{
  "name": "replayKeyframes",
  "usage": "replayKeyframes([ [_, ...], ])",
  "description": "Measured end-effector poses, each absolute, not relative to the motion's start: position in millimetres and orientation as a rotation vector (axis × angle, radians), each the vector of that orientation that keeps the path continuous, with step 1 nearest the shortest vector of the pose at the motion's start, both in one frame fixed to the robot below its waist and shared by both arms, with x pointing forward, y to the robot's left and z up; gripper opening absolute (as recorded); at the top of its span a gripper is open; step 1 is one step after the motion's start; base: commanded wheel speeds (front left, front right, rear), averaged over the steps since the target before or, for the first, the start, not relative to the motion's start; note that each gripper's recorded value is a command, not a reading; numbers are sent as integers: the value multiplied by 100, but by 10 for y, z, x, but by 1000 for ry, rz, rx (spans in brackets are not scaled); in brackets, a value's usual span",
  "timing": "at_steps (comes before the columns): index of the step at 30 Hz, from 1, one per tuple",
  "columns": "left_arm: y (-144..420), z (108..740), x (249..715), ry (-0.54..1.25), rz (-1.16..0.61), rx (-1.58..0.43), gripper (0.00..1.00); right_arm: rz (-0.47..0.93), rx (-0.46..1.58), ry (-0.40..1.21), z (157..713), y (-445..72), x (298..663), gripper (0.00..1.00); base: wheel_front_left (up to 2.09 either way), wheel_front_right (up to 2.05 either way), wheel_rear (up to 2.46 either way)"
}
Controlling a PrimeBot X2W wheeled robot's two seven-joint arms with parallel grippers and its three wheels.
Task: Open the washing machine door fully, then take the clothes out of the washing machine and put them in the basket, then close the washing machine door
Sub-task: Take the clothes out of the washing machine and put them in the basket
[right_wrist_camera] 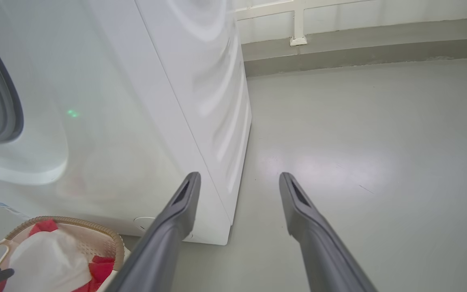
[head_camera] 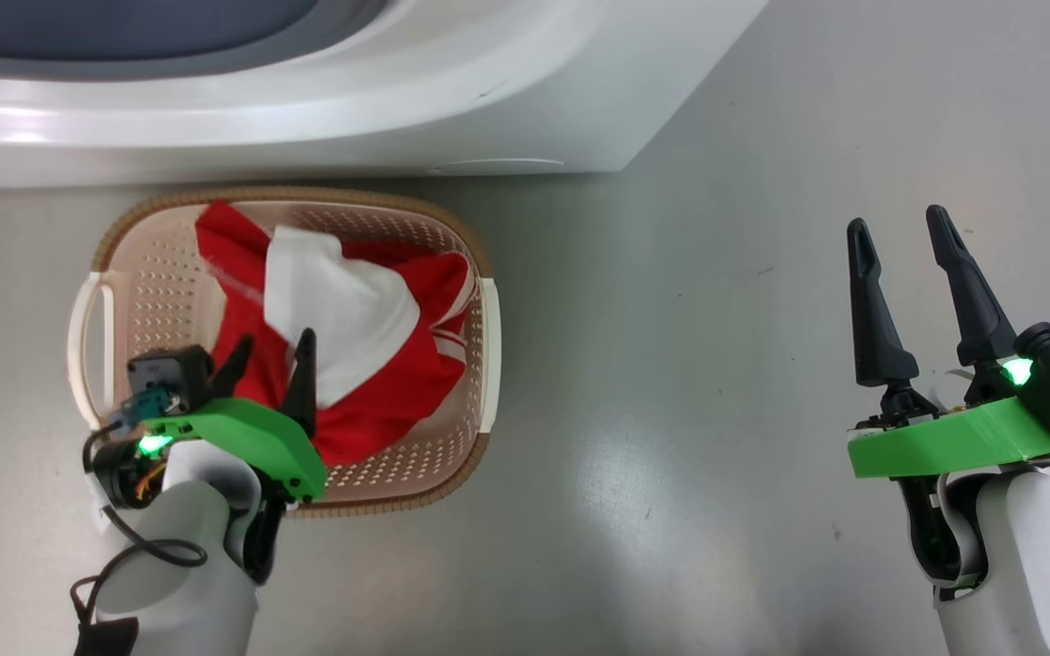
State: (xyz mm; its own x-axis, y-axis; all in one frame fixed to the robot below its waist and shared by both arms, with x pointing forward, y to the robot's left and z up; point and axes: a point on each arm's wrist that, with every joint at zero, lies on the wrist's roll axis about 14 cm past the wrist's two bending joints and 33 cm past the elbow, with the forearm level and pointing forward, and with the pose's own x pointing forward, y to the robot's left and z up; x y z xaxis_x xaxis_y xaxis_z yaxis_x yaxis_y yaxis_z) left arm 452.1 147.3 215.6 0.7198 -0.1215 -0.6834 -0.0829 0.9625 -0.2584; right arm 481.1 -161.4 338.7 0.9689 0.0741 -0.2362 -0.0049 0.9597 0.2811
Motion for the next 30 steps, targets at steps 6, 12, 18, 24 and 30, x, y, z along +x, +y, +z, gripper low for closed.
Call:
replayKeyframes([
  [6,1510,2346,4652,704,-12,-292,100,47,283,230,3485,-1600,4813,100,0,0,0],
  [12,1562,2503,4653,659,2,-299,100,53,286,203,3624,-1590,4816,100,0,0,0],
  [18,1658,2773,4702,577,12,-291,100,58,295,164,3822,-1585,4804,100,0,0,0],
  [24,1737,3090,4725,485,5,-265,100,62,297,128,4023,-1588,4760,100,0,0,0],
  [30,1766,3440,4706,385,-7,-246,100,57,300,113,4165,-1613,4618,100,0,0,0],
])
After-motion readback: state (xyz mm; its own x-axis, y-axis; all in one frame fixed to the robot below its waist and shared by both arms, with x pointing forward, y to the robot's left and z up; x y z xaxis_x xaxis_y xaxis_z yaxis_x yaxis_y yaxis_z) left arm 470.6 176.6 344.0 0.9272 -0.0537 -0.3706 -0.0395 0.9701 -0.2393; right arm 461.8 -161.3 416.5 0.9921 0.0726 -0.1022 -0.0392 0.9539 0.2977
